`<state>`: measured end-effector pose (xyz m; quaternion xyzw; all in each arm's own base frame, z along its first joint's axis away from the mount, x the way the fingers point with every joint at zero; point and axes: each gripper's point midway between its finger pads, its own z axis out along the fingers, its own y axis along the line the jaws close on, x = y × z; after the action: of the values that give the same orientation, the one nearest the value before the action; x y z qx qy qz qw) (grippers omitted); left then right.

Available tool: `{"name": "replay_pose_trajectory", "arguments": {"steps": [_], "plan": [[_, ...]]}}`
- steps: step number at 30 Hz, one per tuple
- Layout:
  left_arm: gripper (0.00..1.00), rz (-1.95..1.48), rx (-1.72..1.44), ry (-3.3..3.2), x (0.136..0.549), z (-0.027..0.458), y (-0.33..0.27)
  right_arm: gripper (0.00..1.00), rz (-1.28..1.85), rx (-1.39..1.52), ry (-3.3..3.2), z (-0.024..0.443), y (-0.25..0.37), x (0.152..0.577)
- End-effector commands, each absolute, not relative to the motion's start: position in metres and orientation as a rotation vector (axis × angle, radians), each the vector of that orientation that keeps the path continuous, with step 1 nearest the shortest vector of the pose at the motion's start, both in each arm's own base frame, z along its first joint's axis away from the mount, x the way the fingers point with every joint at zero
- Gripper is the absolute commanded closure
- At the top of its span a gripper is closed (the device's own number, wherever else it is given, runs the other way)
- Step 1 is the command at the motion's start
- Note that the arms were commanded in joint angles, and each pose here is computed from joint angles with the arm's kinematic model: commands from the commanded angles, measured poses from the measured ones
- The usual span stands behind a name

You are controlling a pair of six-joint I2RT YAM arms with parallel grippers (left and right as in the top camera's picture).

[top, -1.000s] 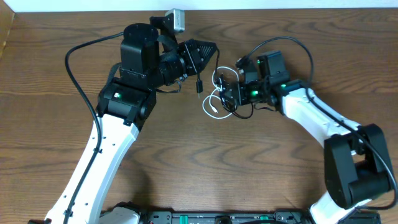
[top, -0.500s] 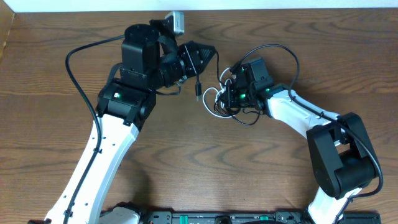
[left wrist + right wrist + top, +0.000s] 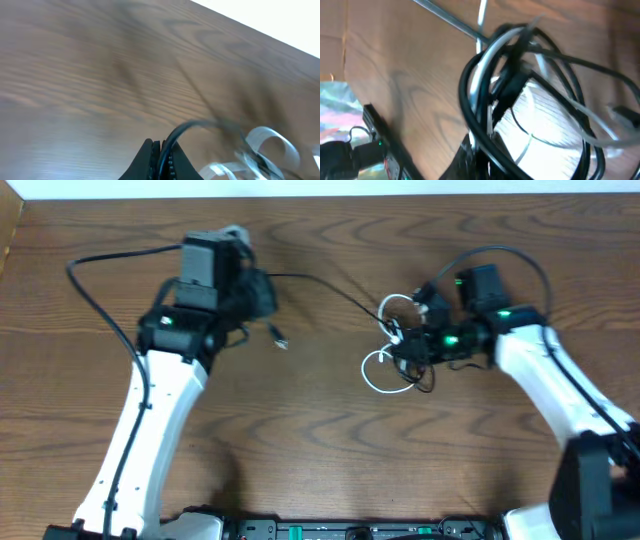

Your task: Untangle cables

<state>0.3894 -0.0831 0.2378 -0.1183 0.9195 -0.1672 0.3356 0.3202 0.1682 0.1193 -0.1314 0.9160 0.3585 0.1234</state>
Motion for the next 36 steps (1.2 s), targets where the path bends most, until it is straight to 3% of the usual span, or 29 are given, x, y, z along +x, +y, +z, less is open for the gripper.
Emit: {"name": "replay_pose_trajectory", "arguments": {"steps": [1,12,21,31,36], "plan": [[0.93,-0.300,-0.381,2.363,0.399,0.243,-0.038,0.99,1.035,-0.510,2.586,0.131,0.149,0.318],[0.92,-0.154,-0.440,2.422,0.393,0.225,0.011,0.99,1.081,-0.460,2.577,0.134,0.129,0.315],[0.93,0.021,-0.549,2.548,0.375,0.190,0.048,0.99,0.605,0.289,2.782,0.101,0.048,0.347],[0.93,0.068,-0.645,2.652,0.359,0.163,0.075,0.99,0.017,0.738,2.703,0.087,-0.032,0.350],[0.93,0.029,-0.661,2.696,0.355,0.153,0.077,0.99,0.014,0.695,2.687,0.089,-0.033,0.356]]}}
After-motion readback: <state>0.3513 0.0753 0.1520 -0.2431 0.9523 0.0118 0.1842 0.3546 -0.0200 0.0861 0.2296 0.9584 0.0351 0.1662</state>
